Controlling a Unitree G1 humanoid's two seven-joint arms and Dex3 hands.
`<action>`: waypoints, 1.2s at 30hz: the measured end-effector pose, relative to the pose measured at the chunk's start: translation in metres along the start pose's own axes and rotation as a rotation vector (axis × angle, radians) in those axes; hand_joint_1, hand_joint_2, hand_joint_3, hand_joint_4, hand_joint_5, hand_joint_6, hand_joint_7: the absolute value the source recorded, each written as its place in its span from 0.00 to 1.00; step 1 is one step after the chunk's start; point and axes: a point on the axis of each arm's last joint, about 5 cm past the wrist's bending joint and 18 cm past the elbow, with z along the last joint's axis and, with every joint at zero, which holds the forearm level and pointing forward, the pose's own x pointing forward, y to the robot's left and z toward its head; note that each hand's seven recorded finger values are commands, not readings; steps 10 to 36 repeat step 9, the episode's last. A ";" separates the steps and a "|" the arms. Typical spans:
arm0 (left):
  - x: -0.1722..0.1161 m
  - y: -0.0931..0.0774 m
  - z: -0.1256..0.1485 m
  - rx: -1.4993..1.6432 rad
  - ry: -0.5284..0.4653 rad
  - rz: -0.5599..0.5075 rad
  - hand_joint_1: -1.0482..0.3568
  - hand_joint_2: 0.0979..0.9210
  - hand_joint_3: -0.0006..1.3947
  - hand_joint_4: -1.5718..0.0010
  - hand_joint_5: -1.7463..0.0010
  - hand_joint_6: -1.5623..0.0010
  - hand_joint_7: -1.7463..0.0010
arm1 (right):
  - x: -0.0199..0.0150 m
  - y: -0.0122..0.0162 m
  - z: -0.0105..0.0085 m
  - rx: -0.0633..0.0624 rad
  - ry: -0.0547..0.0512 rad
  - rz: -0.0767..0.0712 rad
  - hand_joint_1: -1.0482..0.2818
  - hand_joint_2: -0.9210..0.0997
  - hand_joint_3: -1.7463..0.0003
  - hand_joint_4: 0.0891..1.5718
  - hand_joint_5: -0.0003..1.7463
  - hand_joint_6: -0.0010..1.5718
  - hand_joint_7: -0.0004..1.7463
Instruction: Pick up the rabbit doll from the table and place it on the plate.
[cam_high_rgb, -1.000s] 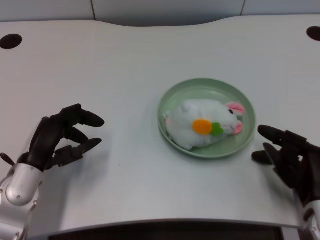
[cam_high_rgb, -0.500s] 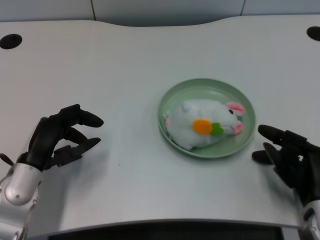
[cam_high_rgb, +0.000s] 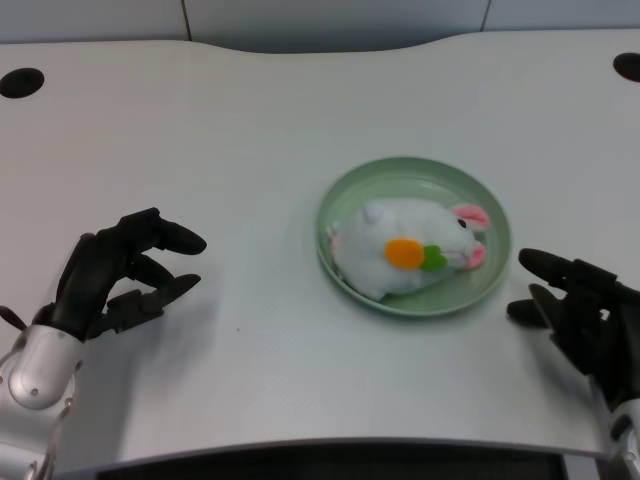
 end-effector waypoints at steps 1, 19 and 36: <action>0.000 0.000 0.000 0.000 0.000 -0.001 0.49 1.00 0.17 0.68 0.23 0.63 0.49 | 0.0000 0.0000 0.0001 0.000 0.000 0.000 0.48 0.00 0.89 0.48 0.41 0.62 0.00; 0.000 0.000 0.000 0.001 0.005 -0.004 0.49 1.00 0.17 0.68 0.23 0.63 0.49 | 0.0000 0.0000 0.0001 0.002 -0.001 -0.003 0.48 0.00 0.89 0.49 0.42 0.62 0.00; 0.000 0.000 0.000 0.001 0.005 -0.004 0.49 1.00 0.17 0.68 0.23 0.63 0.49 | 0.0000 0.0000 0.0001 0.002 -0.001 -0.003 0.48 0.00 0.89 0.49 0.42 0.62 0.00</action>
